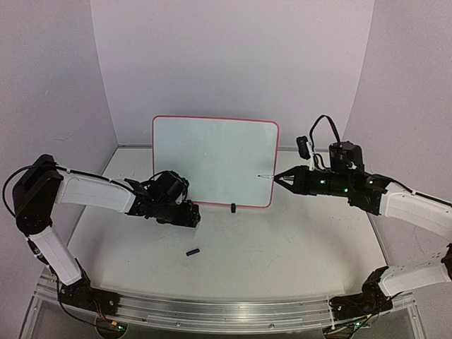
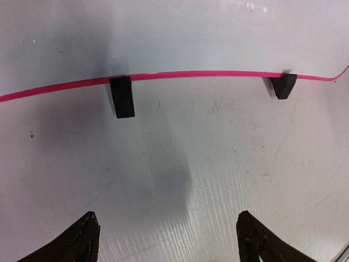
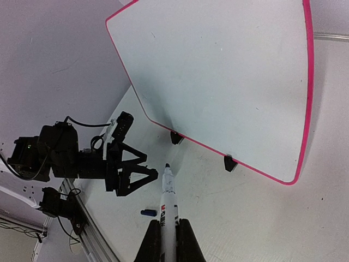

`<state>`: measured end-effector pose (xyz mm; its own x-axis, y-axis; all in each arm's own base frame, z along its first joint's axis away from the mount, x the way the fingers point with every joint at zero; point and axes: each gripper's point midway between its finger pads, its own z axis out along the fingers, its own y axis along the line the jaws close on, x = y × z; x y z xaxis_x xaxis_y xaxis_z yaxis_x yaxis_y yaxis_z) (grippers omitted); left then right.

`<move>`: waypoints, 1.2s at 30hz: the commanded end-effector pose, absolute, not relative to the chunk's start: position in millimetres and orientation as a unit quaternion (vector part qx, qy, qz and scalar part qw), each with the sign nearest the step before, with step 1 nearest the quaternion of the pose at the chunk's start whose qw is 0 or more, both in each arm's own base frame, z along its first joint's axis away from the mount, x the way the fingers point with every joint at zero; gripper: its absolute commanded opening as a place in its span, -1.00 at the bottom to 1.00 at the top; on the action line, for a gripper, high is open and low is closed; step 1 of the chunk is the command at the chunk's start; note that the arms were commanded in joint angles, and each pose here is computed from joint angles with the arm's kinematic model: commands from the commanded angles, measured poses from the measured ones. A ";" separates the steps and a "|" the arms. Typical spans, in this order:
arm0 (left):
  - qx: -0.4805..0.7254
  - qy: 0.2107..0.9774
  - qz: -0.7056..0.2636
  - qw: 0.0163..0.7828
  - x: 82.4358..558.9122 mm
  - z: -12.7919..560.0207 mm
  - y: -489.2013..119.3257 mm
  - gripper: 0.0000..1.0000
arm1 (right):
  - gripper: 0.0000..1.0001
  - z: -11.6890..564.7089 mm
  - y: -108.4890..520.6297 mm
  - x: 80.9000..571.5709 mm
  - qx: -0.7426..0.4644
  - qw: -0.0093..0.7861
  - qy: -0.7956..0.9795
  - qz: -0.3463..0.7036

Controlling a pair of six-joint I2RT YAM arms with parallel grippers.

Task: Write a sentence on the whiteboard
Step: Move the whiteboard stand to the center of the board.

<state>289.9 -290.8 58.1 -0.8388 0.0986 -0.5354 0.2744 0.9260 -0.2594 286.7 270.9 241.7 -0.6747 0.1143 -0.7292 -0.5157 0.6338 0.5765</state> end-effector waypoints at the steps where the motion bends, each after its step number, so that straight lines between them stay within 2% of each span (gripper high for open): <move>1: 0.085 0.935 -0.128 0.319 321.7 72.4 -289.0 0.58 | -1.00 237.5 271.6 294.9 -0.115 0.397 0.817 0.402; 5: 0.071 0.937 -0.117 0.321 329.1 68.6 -288.0 0.34 | -1.00 236.8 278.4 298.7 -0.123 0.392 0.816 0.407; 15: 0.063 0.930 -0.114 0.344 358.3 59.0 -297.0 0.04 | -1.00 238.4 279.4 300.4 -0.125 0.403 0.809 0.411; 21: 0.069 0.927 -0.123 0.349 372.9 51.5 -301.5 -0.06 | -1.00 237.0 277.5 298.9 -0.123 0.404 0.808 0.410; 36: 0.065 0.928 -0.093 0.354 386.9 31.4 -298.0 -0.45 | -1.00 230.4 281.8 304.7 -0.123 0.400 0.811 0.408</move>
